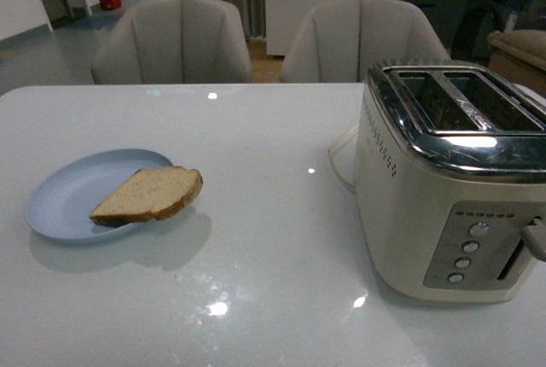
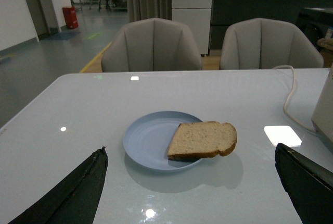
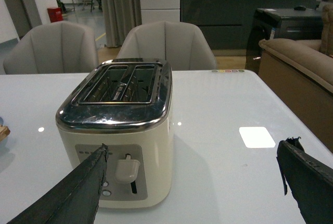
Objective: Left arm holds plate, right arm toasts bread
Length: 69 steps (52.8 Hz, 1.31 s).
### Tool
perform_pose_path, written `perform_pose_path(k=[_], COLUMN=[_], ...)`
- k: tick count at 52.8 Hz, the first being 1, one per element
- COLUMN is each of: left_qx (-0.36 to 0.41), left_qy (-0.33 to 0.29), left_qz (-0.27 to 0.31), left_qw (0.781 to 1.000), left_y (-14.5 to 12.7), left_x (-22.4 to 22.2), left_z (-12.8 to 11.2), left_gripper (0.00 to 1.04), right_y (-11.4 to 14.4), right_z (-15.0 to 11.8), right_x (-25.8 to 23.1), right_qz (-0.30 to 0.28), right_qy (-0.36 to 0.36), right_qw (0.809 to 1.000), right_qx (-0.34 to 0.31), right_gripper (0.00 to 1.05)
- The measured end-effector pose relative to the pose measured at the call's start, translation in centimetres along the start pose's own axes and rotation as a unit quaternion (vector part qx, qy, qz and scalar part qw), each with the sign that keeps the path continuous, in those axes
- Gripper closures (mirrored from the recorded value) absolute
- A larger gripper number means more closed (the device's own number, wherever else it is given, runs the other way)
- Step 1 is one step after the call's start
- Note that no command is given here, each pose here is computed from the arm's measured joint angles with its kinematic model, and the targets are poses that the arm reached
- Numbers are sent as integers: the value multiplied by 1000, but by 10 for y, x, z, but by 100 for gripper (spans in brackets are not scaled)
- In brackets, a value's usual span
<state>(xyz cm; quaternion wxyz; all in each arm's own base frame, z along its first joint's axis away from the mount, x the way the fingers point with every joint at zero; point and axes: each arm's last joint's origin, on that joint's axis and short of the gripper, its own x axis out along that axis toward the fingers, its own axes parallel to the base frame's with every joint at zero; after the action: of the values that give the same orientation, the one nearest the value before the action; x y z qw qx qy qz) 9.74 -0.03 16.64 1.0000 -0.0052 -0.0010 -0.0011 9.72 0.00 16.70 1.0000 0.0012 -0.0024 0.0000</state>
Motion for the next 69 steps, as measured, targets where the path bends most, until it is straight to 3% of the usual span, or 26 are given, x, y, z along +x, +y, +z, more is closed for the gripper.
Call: perform_pose_path(k=[69], left_qx=[0], left_qy=[0], left_qz=[0], left_qw=[1000], left_y=[0], left_x=[0], left_z=[0], left_gripper=[7], right_y=[0], right_z=[0], right_x=[0], right_qz=[0], right_qy=[0], right_qw=[1000], right_qx=[0], right_gripper=[6])
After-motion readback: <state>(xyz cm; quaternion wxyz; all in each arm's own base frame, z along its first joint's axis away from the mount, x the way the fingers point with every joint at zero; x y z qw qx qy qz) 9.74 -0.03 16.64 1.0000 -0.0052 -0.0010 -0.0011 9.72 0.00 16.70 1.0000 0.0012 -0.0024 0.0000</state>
